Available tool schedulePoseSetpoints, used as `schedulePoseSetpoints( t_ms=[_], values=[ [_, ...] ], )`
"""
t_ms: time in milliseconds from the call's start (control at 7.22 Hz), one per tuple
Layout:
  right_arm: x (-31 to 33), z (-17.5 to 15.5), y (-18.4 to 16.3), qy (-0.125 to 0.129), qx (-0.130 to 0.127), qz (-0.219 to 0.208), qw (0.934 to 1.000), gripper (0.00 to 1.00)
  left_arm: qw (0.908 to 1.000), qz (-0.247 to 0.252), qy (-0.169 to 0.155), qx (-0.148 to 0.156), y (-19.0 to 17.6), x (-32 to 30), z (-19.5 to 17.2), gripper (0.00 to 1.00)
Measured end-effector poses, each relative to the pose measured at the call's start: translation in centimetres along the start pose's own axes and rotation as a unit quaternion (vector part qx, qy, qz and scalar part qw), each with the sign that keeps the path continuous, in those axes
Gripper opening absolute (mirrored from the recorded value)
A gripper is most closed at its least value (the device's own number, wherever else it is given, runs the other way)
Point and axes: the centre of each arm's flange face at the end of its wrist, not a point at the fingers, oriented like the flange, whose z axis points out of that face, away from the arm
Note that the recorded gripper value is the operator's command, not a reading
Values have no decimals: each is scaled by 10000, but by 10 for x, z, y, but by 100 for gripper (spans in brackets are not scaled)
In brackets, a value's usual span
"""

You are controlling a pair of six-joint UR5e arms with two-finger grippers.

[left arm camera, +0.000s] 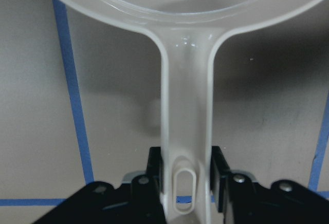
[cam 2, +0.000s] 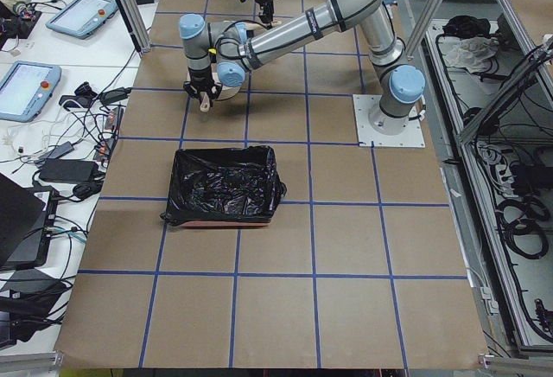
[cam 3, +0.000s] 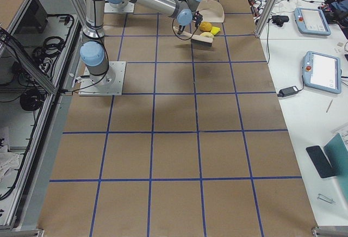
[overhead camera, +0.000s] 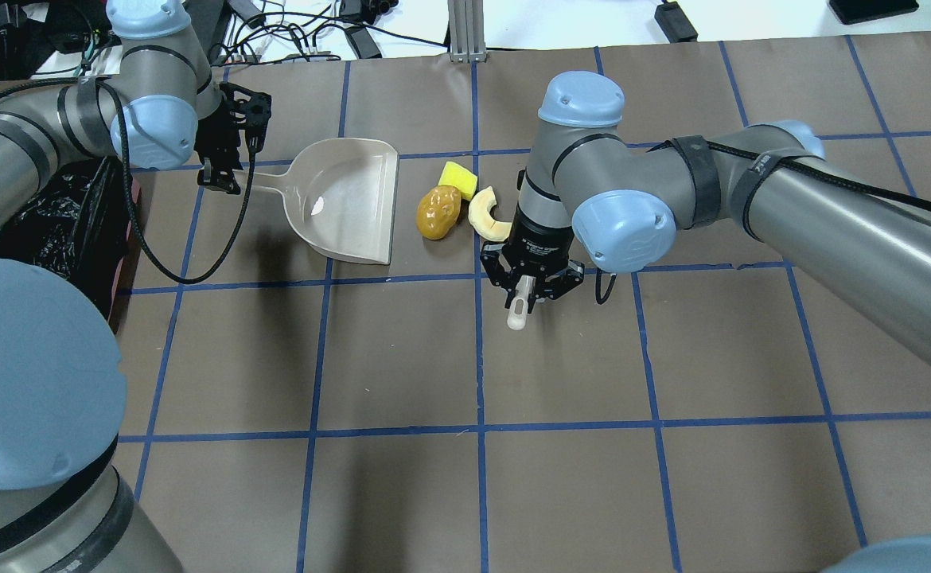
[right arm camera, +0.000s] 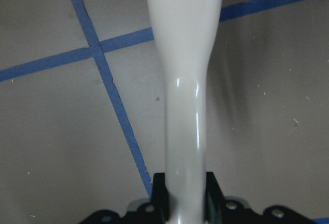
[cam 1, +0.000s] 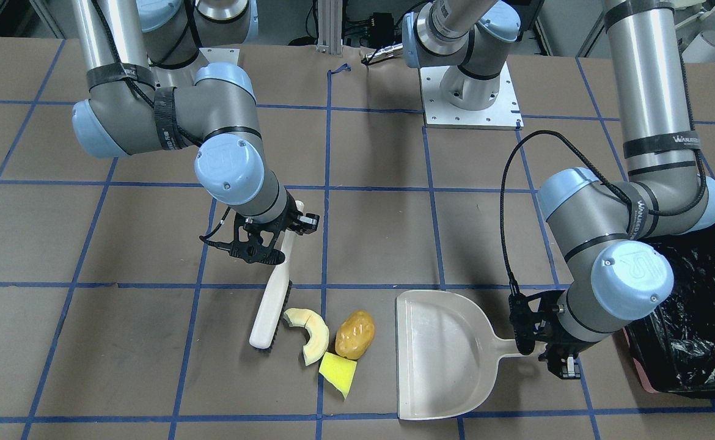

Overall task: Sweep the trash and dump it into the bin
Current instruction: 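Carry the brush with the right gripper toward the potato and peel, then sweep the potato and peel into the dustpan with the right gripper's brush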

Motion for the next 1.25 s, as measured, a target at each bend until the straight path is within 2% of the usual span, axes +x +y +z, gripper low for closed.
schedulePoseSetpoints(
  t_ms=[554, 831, 1247],
  values=[
    [-12, 7, -9, -89, 241, -45, 9997, 0, 10000, 23, 1, -5, 2, 1, 1, 7],
    [-43, 7, -16, -165, 440, -105, 9988, 0, 10000, 26, 4, -13, 2, 1, 1, 7],
    [-82, 14, -13, -186, 551, -326, 9978, 0, 10000, 24, 1, -14, 2, 1, 2, 7]
  ],
)
